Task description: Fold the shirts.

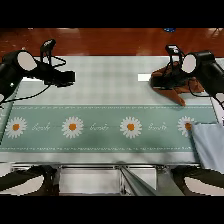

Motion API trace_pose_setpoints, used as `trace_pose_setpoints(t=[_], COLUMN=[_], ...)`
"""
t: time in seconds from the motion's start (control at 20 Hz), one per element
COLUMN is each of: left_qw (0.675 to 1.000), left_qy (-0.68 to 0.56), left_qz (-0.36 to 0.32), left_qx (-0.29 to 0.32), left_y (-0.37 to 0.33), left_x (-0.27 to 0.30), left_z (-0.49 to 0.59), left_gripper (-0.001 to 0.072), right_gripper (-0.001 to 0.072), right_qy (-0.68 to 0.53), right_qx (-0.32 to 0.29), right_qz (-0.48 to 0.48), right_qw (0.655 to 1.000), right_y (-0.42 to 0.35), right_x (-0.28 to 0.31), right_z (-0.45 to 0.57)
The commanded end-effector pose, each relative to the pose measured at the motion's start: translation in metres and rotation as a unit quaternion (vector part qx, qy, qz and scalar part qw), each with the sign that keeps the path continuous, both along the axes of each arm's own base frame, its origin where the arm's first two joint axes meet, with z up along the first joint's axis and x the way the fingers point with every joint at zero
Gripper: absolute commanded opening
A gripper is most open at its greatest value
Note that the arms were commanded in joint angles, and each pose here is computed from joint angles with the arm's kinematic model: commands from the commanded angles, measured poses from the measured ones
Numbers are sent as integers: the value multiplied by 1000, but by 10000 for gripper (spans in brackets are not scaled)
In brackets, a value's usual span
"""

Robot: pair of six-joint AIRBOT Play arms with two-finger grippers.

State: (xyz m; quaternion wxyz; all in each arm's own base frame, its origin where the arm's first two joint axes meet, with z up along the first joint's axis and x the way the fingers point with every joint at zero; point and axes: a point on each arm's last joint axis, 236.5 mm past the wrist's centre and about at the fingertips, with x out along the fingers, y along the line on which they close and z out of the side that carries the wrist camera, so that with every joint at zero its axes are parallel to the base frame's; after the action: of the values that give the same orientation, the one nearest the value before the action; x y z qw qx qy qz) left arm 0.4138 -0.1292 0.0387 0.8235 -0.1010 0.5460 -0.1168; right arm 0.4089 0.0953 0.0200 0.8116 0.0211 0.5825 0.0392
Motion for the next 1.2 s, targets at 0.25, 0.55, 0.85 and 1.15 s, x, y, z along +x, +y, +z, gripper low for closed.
trace_pose_setpoints(t=[0.25,0.55,0.85,1.15], left_qw=[1000,1000,999,990], left_qy=[1,0,-49,-137], left_qz=[0,1,14,39], left_qx=[0,0,-7,4], left_y=[0,0,0,19], left_x=[0,0,22,66], left_z=[0,0,10,23], left_gripper=[19,19,20,260], right_gripper=[31,32,37,415], right_qy=[0,0,-89,-283], right_qx=[0,0,-14,-114], right_qz=[0,0,9,-71], right_qw=[1000,1000,996,950], right_y=[0,0,-4,-91], right_x=[0,0,38,119], right_z=[0,0,16,72])
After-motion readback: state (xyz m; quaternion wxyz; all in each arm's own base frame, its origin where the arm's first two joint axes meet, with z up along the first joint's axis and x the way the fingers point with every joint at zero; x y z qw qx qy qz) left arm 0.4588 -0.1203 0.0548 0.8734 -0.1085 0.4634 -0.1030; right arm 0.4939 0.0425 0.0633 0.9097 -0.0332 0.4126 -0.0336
